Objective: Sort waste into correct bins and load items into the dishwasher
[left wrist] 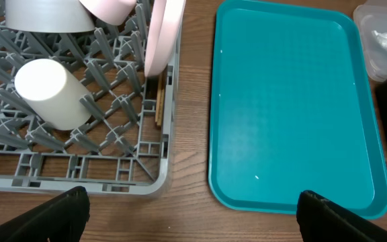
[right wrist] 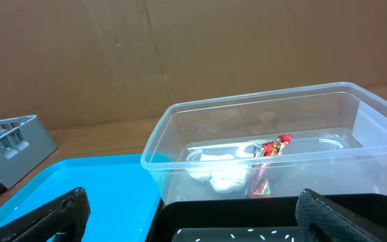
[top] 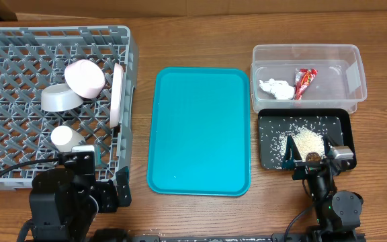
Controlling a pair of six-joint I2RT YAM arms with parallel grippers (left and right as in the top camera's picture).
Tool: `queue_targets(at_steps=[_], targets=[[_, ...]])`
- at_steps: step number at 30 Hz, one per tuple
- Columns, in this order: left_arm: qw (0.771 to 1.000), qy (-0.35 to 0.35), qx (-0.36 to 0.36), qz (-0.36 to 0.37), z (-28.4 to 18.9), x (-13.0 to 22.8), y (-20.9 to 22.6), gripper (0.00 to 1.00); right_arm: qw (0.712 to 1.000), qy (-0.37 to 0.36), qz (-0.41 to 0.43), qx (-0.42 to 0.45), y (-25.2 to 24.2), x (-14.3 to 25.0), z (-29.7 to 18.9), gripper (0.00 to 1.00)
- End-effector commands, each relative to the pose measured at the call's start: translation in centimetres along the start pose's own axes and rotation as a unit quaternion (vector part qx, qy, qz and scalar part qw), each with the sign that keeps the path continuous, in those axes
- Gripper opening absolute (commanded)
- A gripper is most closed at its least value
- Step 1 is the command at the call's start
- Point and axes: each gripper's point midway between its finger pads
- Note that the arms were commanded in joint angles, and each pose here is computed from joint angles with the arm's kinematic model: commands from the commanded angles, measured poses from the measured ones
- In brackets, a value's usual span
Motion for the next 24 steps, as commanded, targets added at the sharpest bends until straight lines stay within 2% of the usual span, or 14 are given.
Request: queue_targets(at_steps=[1, 11, 14, 18, 20, 21, 24], targets=[[1.000, -0.005, -0.001, 0.004, -0.1, 0.0, 0.0, 1.00, 1.000, -0.001, -0.002, -0.002, 0.0, 0.2, 0.0, 1.00], [1.000, -0.017, -0.017, 0.007, -0.5, 0.2, 0.7, 1.00, 1.000, -0.001, -0.002, -0.002, 0.0, 0.2, 0.0, 1.00], [0.996, -0.084, -0.017, 0.002, 1.1, 1.0, 1.5, 1.00, 1.000, -0.001, -0.002, -0.002, 0.0, 0.2, 0.0, 1.00], [0.988, -0.153, 0.015, 0.005, 5.6, 2.2, 1.4, 1.00, 1.000, -0.001, -0.002, -0.002, 0.0, 0.2, 0.0, 1.00], [0.978, -0.204, 0.036, 0.003, 8.0, 2.1, 1.2, 1.00, 1.000, -0.001, -0.002, -0.002, 0.0, 0.2, 0.0, 1.00], [0.965, -0.257, 0.050, 0.004, 9.1, 1.2, 1.1, 1.00, 1.000, -0.001, -0.002, -0.002, 0.0, 0.2, 0.0, 1.00], [0.948, -0.310, 0.065, 0.010, 10.2, 0.0, 0.7, 1.00, 1.000, -0.001, -0.002, -0.002, 0.0, 0.2, 0.0, 1.00]])
Point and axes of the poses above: each gripper's point midway between its finger pads, its own z axis out along the fingers, its own y axis along the line the jaws close on, x = y × z, and after that the axes turned 6 degrees about -z, right-handed
